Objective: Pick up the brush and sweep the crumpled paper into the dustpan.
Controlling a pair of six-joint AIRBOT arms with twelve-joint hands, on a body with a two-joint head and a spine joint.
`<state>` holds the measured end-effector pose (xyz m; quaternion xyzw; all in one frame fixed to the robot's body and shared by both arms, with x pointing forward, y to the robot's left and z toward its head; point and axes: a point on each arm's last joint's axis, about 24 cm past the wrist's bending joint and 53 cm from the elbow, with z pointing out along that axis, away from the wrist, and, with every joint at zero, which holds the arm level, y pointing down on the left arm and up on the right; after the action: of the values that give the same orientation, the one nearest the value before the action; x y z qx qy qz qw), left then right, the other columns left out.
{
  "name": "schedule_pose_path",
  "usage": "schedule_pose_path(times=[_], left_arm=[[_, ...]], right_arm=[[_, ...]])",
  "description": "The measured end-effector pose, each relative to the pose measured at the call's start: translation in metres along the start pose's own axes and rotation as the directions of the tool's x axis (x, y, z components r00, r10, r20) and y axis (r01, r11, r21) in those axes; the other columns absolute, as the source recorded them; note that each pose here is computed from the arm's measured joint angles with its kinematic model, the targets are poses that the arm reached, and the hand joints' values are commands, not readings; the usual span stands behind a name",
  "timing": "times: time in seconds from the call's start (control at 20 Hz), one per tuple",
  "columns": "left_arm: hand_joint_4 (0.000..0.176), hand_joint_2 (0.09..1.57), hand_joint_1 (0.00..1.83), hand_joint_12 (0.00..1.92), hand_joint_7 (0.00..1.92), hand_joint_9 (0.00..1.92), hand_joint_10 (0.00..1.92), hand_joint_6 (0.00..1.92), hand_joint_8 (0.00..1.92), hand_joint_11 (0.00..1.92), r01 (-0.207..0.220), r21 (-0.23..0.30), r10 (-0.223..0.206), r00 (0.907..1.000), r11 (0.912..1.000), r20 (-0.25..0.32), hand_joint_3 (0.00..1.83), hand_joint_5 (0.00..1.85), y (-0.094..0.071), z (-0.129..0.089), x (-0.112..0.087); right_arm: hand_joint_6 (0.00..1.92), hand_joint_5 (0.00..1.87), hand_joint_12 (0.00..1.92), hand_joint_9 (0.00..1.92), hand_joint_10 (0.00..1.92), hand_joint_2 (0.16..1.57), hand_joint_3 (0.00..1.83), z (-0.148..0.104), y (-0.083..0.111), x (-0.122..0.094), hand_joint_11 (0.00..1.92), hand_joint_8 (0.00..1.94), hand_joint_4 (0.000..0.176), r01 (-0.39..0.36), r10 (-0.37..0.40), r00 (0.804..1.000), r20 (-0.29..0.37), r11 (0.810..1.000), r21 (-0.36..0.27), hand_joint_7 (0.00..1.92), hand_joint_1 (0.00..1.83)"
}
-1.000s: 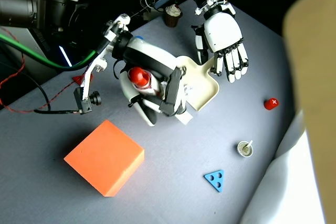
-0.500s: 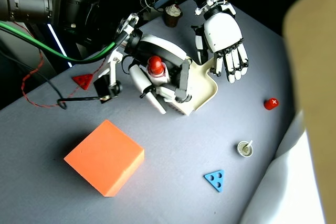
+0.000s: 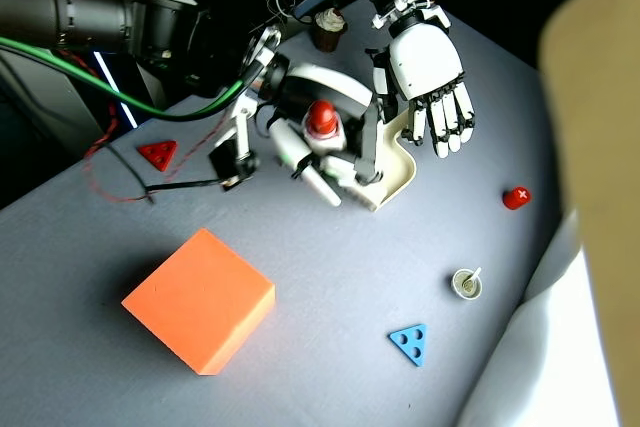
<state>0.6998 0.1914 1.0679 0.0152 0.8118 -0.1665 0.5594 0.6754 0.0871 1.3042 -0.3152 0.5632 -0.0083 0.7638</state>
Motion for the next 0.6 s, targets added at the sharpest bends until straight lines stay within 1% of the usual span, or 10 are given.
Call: schedule_pose_path(times=[0.05,0.1,0.15,0.2,0.35,0.4,0.45,0.5,0.55,0.6], left_arm=[[0.100,1.18,1.00,0.70,0.37,0.30,0.00,1.17,0.00,0.00,0.000,0.000,0.000,1.0000,1.0000,-0.001,0.00,0.86,0.000,0.000,0.000],[0.127,1.18,0.97,0.67,0.35,0.29,0.00,1.20,0.00,0.00,0.000,0.001,0.000,1.0000,1.0000,-0.001,0.00,0.84,0.000,0.000,0.000],[0.132,1.19,0.97,0.66,0.35,0.28,0.00,1.21,0.00,0.00,0.001,0.001,-0.001,1.0000,1.0000,0.000,0.00,0.83,-0.001,0.000,0.000],[0.083,1.17,1.00,0.69,0.36,0.28,0.01,1.17,0.00,0.00,0.002,0.002,-0.002,1.0000,1.0000,0.004,0.00,0.86,-0.001,0.001,-0.002],[0.081,1.18,1.00,0.70,0.36,0.29,0.00,1.18,0.00,0.00,-0.002,0.004,0.002,1.0000,1.0000,0.004,0.00,0.85,-0.002,0.001,-0.002],[0.080,1.18,1.00,0.67,0.35,0.28,0.00,1.19,0.00,0.00,-0.003,0.004,0.003,1.0000,1.0000,0.002,0.00,0.85,-0.002,0.001,-0.001],[0.087,1.18,0.99,0.64,0.35,0.28,0.00,1.20,0.00,0.00,-0.004,0.004,0.004,1.0000,1.0000,0.002,0.00,0.84,-0.002,0.001,-0.001],[0.079,1.19,1.00,0.64,0.34,0.27,0.00,1.20,0.00,0.00,-0.007,0.004,0.007,1.0000,1.0000,0.003,0.00,0.84,-0.002,0.001,-0.001],[0.076,1.19,0.99,0.65,0.33,0.27,0.00,1.21,0.00,0.00,-0.006,0.004,0.006,1.0000,1.0000,0.002,0.00,0.83,-0.002,0.001,-0.001],[0.087,1.19,0.99,0.66,0.32,0.26,0.00,1.21,0.00,0.00,-0.007,0.004,0.007,1.0000,1.0000,0.002,0.00,0.83,-0.002,0.001,-0.001]], right_arm=[[1.92,0.89,1.92,1.27,1.92,1.20,0.00,0.000,-0.001,-0.006,1.30,1.94,0.124,-0.009,0.009,1.000,0.018,1.000,0.006,1.03,1.54],[1.92,0.89,1.92,1.27,1.92,1.20,0.00,0.001,-0.004,-0.011,1.30,1.94,0.123,-0.027,0.026,0.999,0.039,1.000,0.016,1.03,1.54],[1.92,0.89,1.92,1.27,1.92,1.20,0.00,0.000,-0.008,-0.015,1.30,1.94,0.120,-0.055,0.053,0.997,0.060,0.998,0.027,1.04,1.54],[1.92,0.90,1.92,1.27,1.92,1.19,0.00,0.000,-0.012,-0.020,1.29,1.94,0.118,-0.086,0.083,0.993,0.083,0.995,0.042,1.04,1.53],[1.92,0.90,1.92,1.27,1.92,1.19,0.00,-0.003,-0.015,-0.023,1.29,1.94,0.113,-0.093,0.088,0.992,0.094,0.994,0.050,1.04,1.53],[1.92,0.90,1.92,1.27,1.92,1.19,0.00,-0.005,-0.016,-0.022,1.29,1.94,0.113,-0.093,0.088,0.992,0.093,0.995,0.048,1.04,1.53],[1.92,0.90,1.92,1.27,1.92,1.19,0.00,-0.007,-0.019,-0.020,1.30,1.94,0.116,-0.091,0.086,0.992,0.091,0.995,0.049,1.03,1.54],[1.92,0.91,1.92,1.28,1.92,1.19,0.00,-0.009,-0.023,-0.019,1.30,1.94,0.120,-0.085,0.081,0.993,0.088,0.995,0.052,1.05,1.54],[1.92,0.92,1.92,1.29,1.92,1.19,0.00,-0.011,-0.030,-0.016,1.31,1.94,0.119,-0.077,0.072,0.994,0.083,0.995,0.061,1.05,1.56],[1.92,0.92,1.92,1.29,1.92,1.19,0.00,-0.012,-0.035,-0.012,1.30,1.94,0.113,-0.058,0.053,0.996,0.075,0.996,0.068,1.05,1.55]])
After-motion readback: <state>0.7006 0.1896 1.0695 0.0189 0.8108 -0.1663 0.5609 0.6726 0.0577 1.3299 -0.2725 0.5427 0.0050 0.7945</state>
